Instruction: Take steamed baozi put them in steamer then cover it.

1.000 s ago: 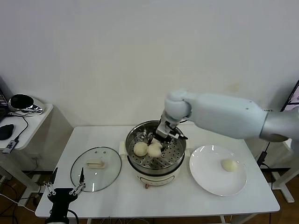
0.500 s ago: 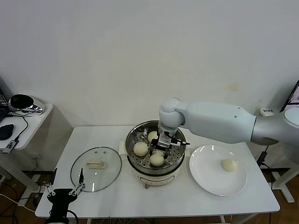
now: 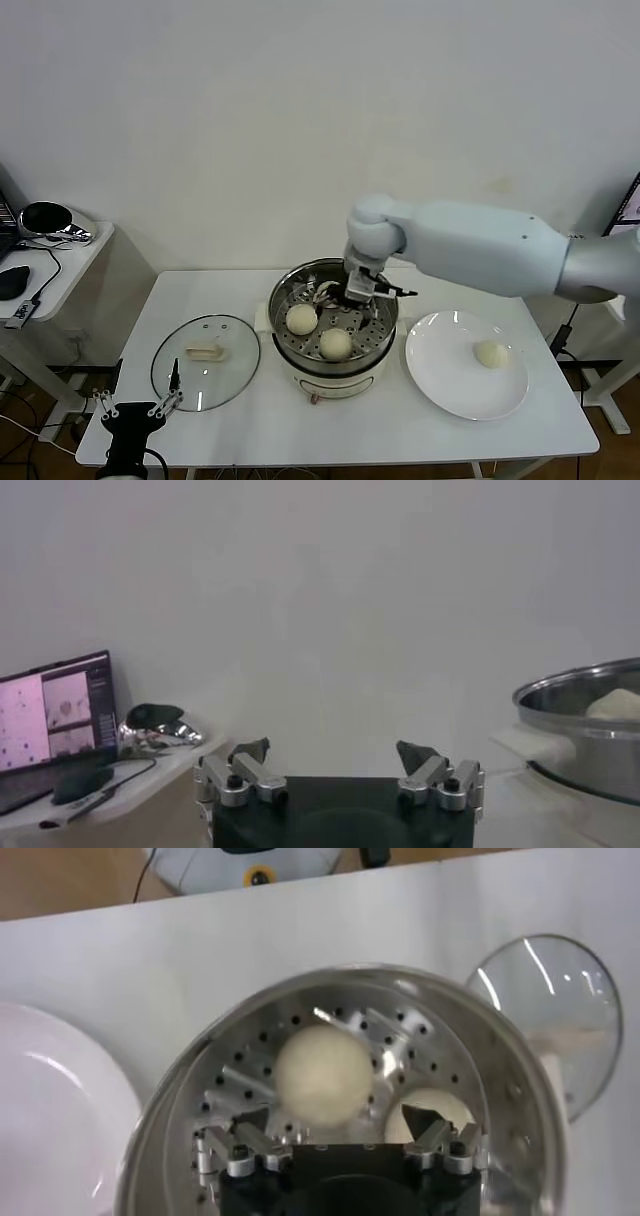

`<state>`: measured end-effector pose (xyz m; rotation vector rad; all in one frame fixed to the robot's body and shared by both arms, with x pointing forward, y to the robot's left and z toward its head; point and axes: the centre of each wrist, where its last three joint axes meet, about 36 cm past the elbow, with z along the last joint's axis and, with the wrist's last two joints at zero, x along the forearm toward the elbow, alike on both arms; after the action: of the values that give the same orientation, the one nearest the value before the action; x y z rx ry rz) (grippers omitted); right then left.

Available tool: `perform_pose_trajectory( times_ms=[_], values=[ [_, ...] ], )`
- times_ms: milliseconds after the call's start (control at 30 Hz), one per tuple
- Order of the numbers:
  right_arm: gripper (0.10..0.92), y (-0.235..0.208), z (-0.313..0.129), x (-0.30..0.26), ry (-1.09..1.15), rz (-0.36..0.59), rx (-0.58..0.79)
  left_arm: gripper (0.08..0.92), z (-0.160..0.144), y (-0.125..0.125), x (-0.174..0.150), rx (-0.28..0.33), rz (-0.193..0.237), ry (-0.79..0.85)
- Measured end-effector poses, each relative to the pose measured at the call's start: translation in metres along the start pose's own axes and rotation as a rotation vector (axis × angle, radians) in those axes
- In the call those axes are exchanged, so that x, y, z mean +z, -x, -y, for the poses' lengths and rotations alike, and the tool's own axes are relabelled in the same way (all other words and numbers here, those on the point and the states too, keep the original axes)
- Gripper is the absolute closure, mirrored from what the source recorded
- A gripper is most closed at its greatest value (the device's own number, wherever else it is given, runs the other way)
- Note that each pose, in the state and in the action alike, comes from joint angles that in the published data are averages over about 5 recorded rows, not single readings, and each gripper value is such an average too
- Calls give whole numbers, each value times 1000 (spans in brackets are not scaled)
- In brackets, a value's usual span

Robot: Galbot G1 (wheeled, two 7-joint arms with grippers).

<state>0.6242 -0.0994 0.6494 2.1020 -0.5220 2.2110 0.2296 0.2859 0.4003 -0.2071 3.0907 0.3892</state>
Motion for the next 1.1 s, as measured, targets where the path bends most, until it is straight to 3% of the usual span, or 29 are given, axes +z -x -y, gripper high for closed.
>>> perform_pose_trajectory(
  times_ms=[233, 500, 767, 1100],
  values=[
    [200, -40, -47, 14, 251, -77, 60, 177, 1, 3, -2, 10, 13, 0],
    [200, -63, -138, 28, 613, -185, 104, 177, 3, 4, 0, 25, 9, -1],
    [200, -52, -227, 40, 863, -247, 91, 177, 4, 4, 1, 33, 8, 3],
    [200, -4, -308, 50, 1033, -266, 52, 177, 3, 4, 4, 32, -5, 8]
  ],
)
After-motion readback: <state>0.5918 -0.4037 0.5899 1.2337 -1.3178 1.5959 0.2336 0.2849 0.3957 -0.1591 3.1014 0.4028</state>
